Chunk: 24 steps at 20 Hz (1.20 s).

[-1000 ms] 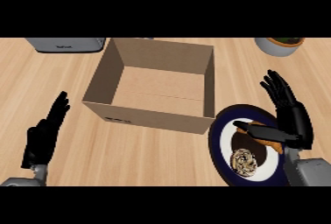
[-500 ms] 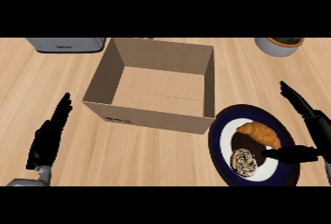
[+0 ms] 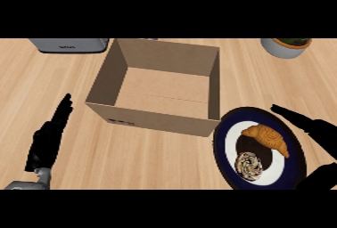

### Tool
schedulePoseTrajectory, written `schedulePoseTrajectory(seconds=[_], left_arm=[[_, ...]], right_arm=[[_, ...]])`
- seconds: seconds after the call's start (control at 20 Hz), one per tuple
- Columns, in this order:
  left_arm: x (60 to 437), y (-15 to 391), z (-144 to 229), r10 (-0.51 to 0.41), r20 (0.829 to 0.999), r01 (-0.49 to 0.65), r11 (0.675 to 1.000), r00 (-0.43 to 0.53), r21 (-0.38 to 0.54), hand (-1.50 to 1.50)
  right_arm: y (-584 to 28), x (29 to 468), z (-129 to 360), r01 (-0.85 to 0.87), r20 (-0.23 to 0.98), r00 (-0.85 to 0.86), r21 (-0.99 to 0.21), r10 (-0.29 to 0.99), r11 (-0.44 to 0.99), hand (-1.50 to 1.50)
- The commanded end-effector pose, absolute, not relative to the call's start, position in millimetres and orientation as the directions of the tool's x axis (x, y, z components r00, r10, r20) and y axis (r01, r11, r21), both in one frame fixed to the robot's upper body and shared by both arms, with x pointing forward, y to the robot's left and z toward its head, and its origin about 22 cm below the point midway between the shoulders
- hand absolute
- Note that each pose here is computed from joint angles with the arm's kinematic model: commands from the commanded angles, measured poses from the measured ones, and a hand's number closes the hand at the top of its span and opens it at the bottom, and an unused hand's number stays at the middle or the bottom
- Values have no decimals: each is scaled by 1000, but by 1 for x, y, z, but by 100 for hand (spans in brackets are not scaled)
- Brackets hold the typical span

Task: Pick the cupcake from the plate and place it in the cardboard box

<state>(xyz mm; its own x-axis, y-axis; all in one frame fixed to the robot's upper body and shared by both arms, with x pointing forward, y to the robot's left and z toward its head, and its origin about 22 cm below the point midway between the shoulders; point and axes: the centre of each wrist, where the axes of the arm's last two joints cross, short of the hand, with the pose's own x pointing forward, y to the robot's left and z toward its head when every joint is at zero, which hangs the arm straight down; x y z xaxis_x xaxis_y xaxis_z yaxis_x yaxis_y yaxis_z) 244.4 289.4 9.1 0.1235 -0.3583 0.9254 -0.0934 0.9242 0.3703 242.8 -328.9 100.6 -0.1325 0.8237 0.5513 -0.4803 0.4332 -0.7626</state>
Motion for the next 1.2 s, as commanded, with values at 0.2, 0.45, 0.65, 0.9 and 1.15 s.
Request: schedulePoseTrajectory(seconds=[0.2,0.45,0.65,0.9,1.15], left_arm=[[240,282,-3,-361,925,-100,923,117,373,0],[254,280,10,-357,929,-115,923,100,368,0],[238,289,24,-346,929,-100,928,135,360,0],[235,283,1,-368,922,-96,920,121,379,0],[243,298,14,-361,925,-95,923,121,373,0]], right_arm=[[-266,218,102,-576,463,-83,-745,882,337,-150],[-260,226,99,-567,430,-38,-752,902,335,-150],[-280,224,72,-580,389,-31,-757,921,301,-150],[-266,215,53,-595,357,-17,-754,934,277,-150],[-268,220,49,-584,376,-5,-753,927,302,-150]])
